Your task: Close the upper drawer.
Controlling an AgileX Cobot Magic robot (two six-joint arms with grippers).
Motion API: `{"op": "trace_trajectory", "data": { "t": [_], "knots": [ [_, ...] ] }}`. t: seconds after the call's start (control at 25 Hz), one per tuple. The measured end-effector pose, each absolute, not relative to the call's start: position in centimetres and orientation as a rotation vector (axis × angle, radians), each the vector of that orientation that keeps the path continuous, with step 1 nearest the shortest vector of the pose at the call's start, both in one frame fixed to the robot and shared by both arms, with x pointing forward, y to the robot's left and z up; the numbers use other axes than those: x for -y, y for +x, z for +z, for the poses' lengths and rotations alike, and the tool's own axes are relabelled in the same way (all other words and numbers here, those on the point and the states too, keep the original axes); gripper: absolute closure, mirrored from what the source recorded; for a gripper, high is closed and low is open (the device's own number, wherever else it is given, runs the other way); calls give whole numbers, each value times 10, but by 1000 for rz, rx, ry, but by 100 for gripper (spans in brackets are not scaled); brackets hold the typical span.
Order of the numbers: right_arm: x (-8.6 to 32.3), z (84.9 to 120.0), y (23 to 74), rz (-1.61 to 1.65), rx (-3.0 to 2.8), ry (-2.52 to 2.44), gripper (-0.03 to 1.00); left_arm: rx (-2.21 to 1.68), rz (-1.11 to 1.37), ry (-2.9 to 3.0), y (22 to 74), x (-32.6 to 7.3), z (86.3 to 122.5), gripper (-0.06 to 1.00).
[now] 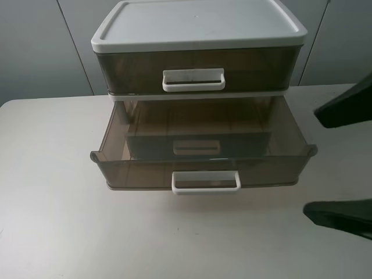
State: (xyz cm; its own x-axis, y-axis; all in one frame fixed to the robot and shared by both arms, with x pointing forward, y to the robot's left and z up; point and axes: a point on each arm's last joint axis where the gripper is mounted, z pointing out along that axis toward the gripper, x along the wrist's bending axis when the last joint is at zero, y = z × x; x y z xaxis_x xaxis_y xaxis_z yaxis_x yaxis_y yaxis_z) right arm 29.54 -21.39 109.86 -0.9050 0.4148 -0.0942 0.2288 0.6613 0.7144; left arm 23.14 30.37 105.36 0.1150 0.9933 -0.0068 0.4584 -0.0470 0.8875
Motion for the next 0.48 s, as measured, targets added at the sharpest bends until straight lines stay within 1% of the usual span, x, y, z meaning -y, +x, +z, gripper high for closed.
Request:
{"op": "trace_trajectory", "data": {
  "t": [0.24,0.48],
  "knots": [
    [265,1083,255,1158,-2534,693,27,-1447,874,1621,231,-304,1054,20],
    [288,1057,238,1241,-2455,768,27,-1445,876,1624,231,-304,1054,20]
  ]
}}
